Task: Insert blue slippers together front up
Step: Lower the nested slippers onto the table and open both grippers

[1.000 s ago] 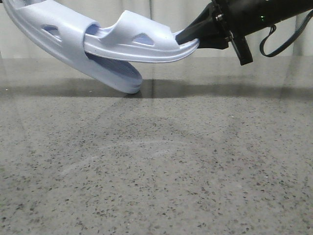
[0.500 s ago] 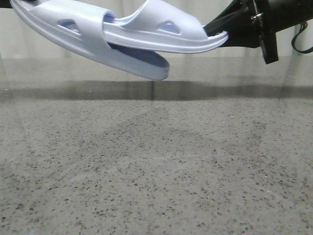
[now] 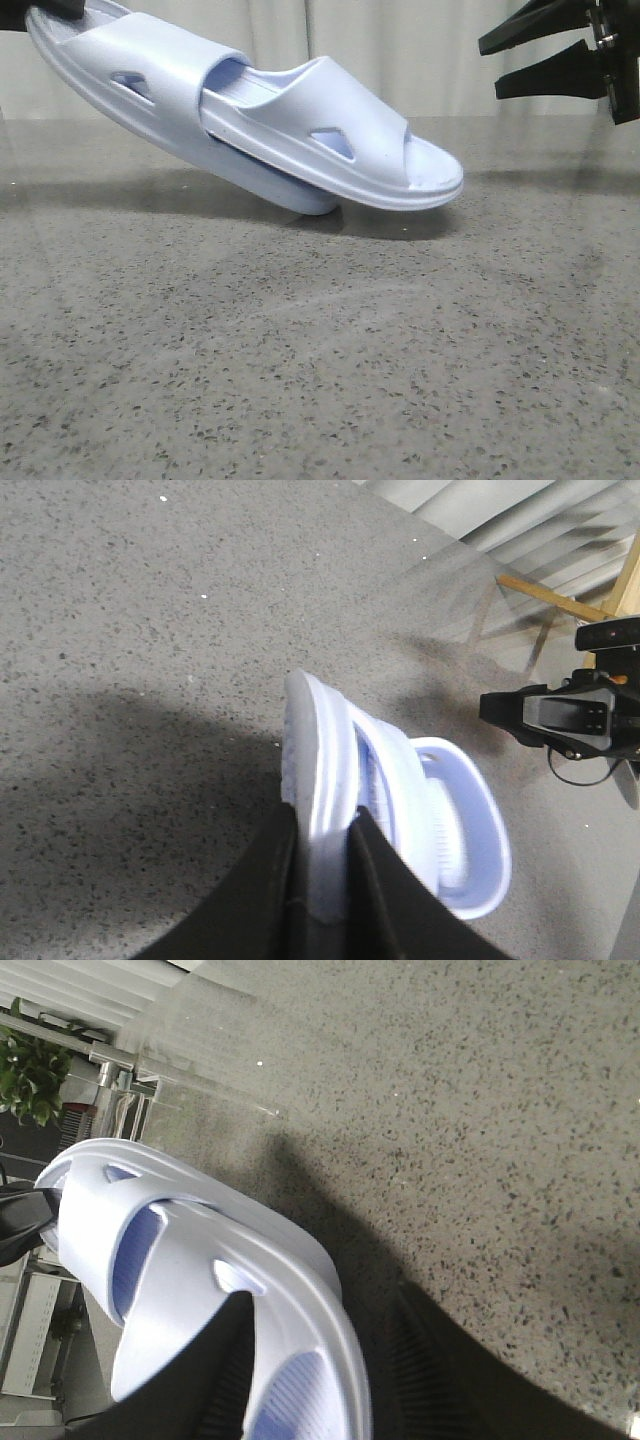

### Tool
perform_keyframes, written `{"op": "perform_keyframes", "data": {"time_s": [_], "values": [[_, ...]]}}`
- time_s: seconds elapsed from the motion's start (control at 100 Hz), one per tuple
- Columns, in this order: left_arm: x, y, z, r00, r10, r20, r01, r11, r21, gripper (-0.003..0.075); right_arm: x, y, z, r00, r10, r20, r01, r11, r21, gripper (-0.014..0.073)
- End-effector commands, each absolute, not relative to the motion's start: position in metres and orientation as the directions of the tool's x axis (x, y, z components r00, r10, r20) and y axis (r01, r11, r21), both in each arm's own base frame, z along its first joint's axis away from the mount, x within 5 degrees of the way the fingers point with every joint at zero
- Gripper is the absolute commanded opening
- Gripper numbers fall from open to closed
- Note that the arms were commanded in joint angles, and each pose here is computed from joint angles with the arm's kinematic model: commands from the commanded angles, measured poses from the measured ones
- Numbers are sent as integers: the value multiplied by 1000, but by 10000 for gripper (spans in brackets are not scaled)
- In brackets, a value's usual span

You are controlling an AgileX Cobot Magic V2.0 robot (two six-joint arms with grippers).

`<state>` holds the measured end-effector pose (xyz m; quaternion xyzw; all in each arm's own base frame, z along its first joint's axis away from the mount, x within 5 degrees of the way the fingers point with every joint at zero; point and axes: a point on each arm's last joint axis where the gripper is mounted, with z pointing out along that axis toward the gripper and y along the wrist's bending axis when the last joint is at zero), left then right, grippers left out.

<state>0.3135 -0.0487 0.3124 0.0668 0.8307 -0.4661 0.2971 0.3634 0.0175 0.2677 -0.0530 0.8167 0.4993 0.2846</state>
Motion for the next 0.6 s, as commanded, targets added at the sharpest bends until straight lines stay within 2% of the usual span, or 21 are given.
{"op": "perform_keyframes", "data": {"time_s": [0.0,0.16,0.31,0.38,0.47,0.59], "values": [[313,-60,330,-785,-197,-587,436,497,-750,15,350,22,302,-806,167,-568,-473,395,787,277],[318,-81,322,-768,-157,-621,469,523,-712,15,349,21,299,-813,138,-566,-471,417,777,277],[323,-83,319,-704,-123,-699,520,581,-626,18,346,18,303,-805,133,-578,-478,431,765,277],[324,-82,317,-673,-84,-735,549,608,-573,45,344,15,306,-799,139,-585,-480,438,760,277],[326,-80,315,-651,-48,-758,561,642,-523,145,343,11,309,-792,149,-592,-481,446,755,277],[328,-77,312,-637,-21,-770,555,682,-477,372,341,6,312,-785,157,-599,-481,455,749,277]]}}
